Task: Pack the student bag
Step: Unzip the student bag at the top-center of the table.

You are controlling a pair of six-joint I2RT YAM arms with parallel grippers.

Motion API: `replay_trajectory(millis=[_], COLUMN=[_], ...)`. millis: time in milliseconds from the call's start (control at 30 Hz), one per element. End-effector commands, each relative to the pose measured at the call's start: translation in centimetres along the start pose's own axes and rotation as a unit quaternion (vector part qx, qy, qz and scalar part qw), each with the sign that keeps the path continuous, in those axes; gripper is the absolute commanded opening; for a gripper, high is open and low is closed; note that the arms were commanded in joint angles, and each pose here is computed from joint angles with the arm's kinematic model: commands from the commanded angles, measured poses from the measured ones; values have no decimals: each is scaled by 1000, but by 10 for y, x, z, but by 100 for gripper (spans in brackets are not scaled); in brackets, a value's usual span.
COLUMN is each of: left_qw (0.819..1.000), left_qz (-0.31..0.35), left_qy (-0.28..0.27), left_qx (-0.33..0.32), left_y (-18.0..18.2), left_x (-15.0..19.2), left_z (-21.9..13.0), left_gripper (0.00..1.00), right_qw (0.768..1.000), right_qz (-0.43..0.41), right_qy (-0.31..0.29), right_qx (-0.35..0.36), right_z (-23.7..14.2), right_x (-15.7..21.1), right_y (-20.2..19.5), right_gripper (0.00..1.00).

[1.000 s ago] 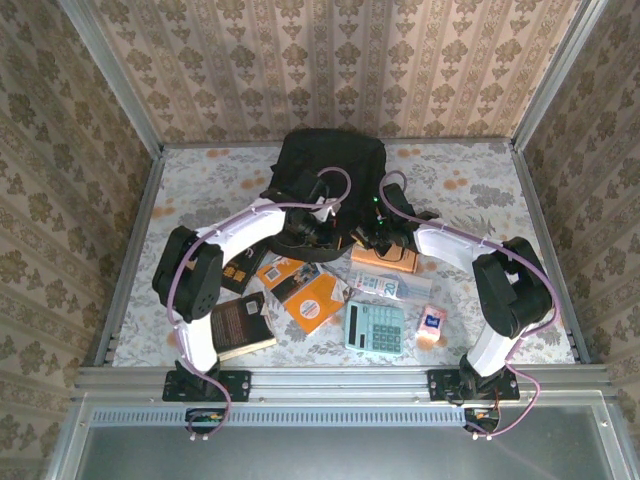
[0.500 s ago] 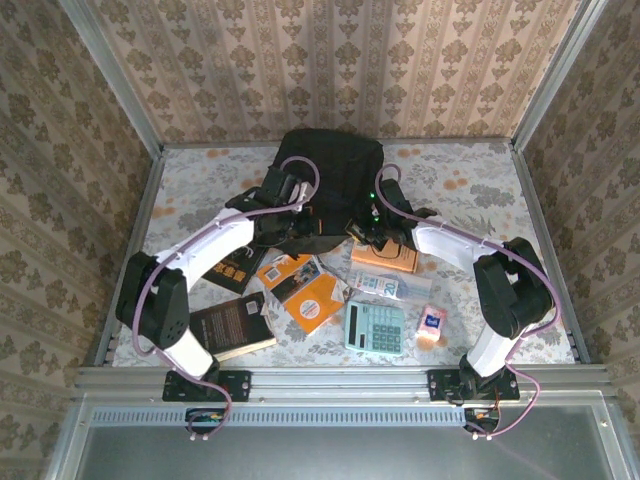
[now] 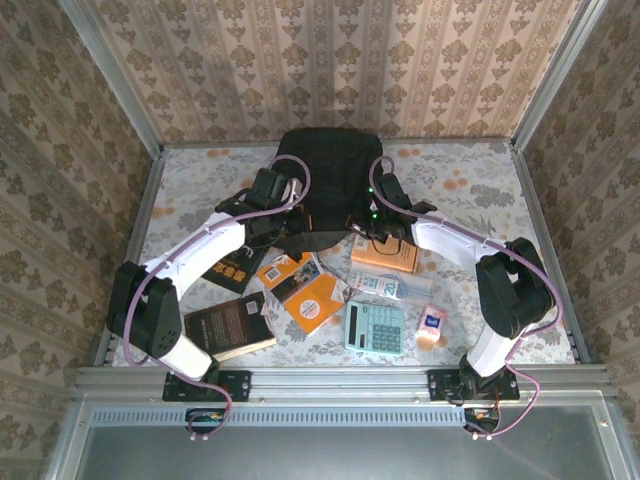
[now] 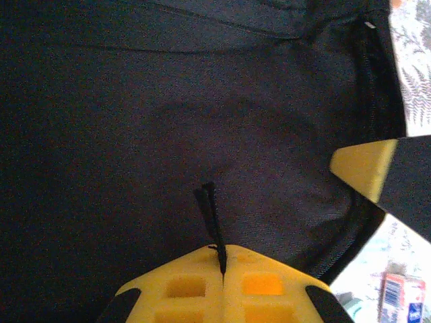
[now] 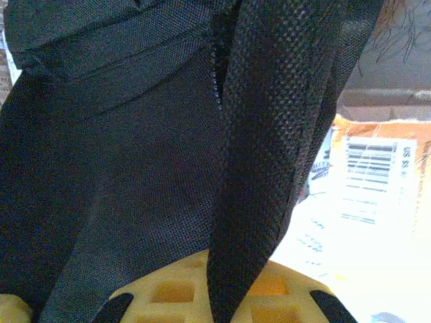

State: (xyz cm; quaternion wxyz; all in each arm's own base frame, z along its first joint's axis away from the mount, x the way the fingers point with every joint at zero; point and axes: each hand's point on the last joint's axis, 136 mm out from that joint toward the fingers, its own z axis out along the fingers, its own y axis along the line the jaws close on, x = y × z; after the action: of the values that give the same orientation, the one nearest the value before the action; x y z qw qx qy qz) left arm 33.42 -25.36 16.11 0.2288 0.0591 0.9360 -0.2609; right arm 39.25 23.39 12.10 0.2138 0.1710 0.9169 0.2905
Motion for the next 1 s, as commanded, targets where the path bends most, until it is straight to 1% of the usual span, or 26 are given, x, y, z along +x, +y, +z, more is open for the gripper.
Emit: replay_trajectory(millis=[0, 133, 200, 233, 400, 500, 600, 700, 733, 767, 800, 833, 900, 967], left_qw=[997, 995, 995, 994, 992, 991, 993, 993, 991, 989, 986, 983, 979, 975], left_qz=[-4, -22, -23, -33, -59, -69, -74, -91, -101, -110, -118, -123, -132, -146], left_qy=[-52, -64, -66, -72, -77, -75, -72, -70, -74, -79, -85, -89, -94, -103], left_qx=[-63, -71, -73, -78, -85, -83, -58, 14, 43, 65, 87, 103, 123, 133], left_y=[31, 44, 45, 54, 69, 73, 66, 43, 33, 24, 14, 4, -12, -18], left_x=[-25, -28, -27, -32, -38, -40, -43, -48, -52, -56, -61, -66, -75, -86], left_z=[-30, -36, -37, -40, -43, -41, -36, -25, -21, -18, -14, -10, -3, 4], left_gripper=[0, 0, 0, 0, 0, 0, 0, 0, 0, 0, 0, 0, 0, 0], right_qw=[992, 985, 985, 985, 983, 985, 986, 982, 981, 982, 985, 987, 989, 985], right_qz=[-64, -90, -92, -90, -84, -82, -95, -117, -119, -116, -105, -95, -67, -20], right_qy=[-46, -56, -58, -58, -59, -50, -35, -29, -27, -22, -18, -18, -30, -48], right_qx=[103, 135, 136, 137, 151, 143, 133, 149, 150, 144, 135, 127, 132, 165], right_z=[-16, -21, -21, -21, -19, -16, -11, -7, -4, -1, 0, 0, -7, -22], right_x=[-24, -36, -41, -45, -66, -78, -88, -100, -104, -107, -110, -112, -117, -122], right_y=[-38, -44, -46, -48, -58, -59, -54, -52, -51, -46, -41, -35, -32, -38], right_gripper=[0, 0, 0, 0, 0, 0, 0, 1, 10, 29, 43, 52, 61, 63])
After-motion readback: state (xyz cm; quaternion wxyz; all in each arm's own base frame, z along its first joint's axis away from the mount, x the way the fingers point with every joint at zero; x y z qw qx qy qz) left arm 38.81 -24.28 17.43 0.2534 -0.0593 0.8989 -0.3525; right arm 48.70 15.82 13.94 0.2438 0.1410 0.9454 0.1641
